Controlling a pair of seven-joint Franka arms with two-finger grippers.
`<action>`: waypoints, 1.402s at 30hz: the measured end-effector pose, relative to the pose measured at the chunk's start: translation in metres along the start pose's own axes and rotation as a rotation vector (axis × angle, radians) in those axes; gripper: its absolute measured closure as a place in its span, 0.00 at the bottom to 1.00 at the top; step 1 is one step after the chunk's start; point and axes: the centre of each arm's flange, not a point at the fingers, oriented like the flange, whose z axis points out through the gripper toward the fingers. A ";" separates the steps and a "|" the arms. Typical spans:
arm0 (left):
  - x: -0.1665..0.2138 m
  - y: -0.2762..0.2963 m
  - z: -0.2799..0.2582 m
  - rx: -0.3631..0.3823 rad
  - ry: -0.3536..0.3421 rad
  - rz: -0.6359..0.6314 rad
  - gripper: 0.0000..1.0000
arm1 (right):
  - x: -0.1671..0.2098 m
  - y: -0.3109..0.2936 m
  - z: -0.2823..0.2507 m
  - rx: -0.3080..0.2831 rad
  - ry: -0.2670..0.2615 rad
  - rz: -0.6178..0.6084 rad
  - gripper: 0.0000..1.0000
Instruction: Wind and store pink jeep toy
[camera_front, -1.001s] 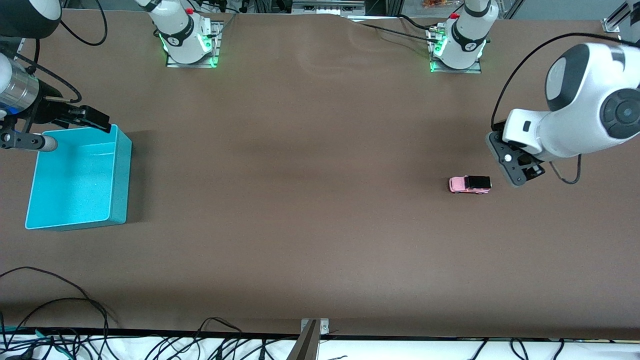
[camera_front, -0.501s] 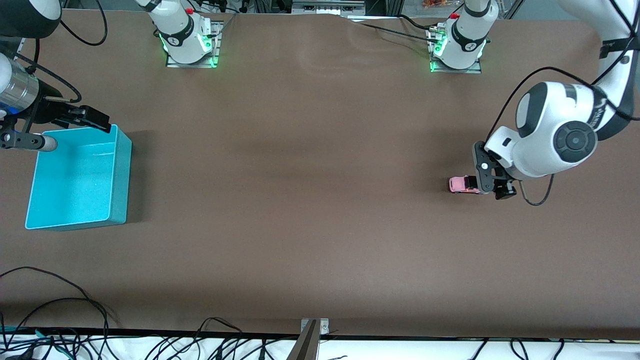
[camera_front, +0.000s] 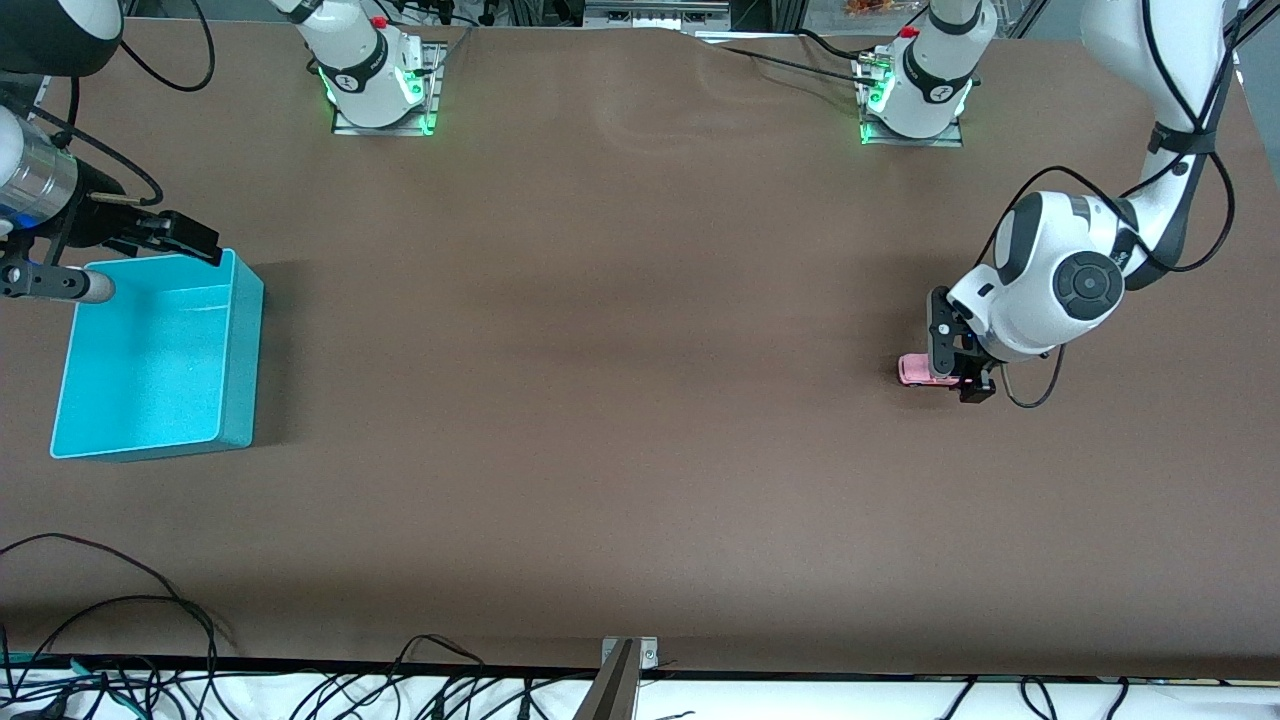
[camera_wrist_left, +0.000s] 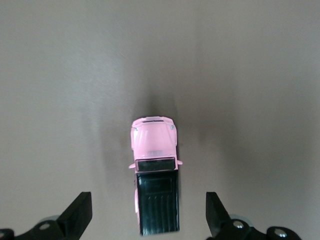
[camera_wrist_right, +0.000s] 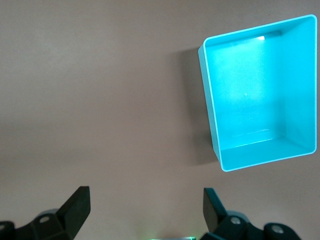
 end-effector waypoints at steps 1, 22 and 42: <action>-0.002 0.001 0.006 0.004 0.002 0.001 0.00 | 0.000 0.000 0.000 0.000 0.000 0.000 0.00; -0.018 0.000 0.055 0.023 0.022 0.015 0.37 | 0.000 0.000 0.000 0.000 0.000 0.000 0.00; -0.043 0.001 0.057 0.019 0.026 -0.022 0.49 | 0.000 0.000 0.000 0.000 0.000 0.000 0.00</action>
